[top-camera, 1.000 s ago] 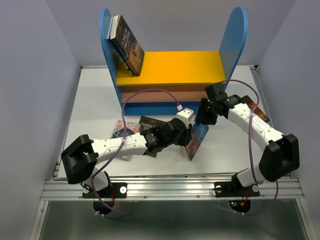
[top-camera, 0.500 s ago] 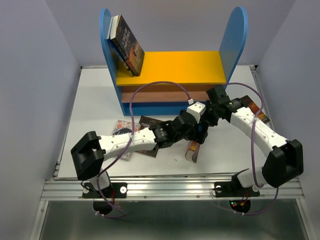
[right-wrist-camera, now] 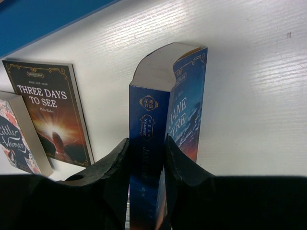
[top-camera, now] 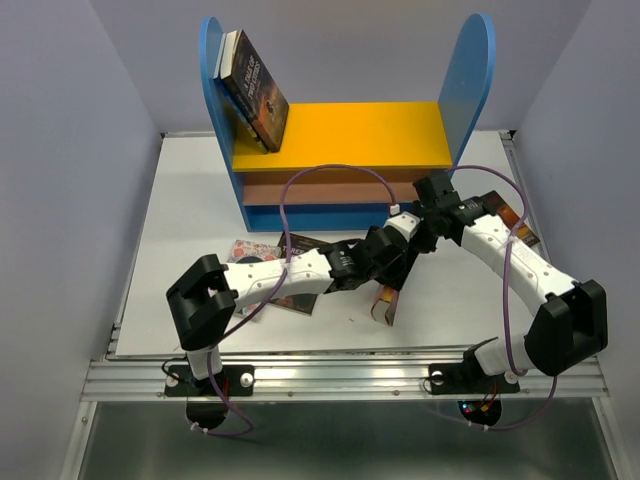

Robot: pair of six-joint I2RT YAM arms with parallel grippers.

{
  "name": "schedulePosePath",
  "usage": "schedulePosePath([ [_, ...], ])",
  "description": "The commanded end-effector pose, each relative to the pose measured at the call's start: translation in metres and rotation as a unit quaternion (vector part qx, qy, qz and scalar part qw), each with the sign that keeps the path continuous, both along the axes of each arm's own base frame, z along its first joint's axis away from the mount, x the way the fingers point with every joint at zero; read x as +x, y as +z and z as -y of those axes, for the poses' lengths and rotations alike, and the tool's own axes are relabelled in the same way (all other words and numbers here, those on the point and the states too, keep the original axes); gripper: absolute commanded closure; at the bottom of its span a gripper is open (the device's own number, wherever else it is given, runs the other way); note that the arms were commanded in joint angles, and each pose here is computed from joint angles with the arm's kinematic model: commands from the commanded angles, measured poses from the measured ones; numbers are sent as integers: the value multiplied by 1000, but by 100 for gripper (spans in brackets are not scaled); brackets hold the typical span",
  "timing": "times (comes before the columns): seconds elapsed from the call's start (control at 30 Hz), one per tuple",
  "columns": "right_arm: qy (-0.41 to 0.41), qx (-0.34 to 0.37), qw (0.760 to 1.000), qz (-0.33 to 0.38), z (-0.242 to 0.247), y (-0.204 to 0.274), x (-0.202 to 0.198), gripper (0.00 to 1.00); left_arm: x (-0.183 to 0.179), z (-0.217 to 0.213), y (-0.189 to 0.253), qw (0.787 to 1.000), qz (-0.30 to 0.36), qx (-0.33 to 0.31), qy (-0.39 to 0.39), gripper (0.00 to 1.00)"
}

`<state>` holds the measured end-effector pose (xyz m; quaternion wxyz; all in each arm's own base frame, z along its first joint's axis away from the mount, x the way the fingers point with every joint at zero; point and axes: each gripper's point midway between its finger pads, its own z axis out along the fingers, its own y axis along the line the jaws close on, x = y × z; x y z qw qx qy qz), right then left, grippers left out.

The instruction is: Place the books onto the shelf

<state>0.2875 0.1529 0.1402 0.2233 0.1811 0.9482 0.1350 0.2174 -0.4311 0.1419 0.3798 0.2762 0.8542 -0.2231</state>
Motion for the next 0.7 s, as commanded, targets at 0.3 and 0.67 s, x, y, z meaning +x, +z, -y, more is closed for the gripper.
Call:
schedulePosePath([
  [0.3,21,14,999,21,-9,9,2,95,-1,14,6,1000,6,22,5,36],
  [0.67,33,43,998,43,-18,23,4,86,6,16,-1,998,4,57,20,100],
])
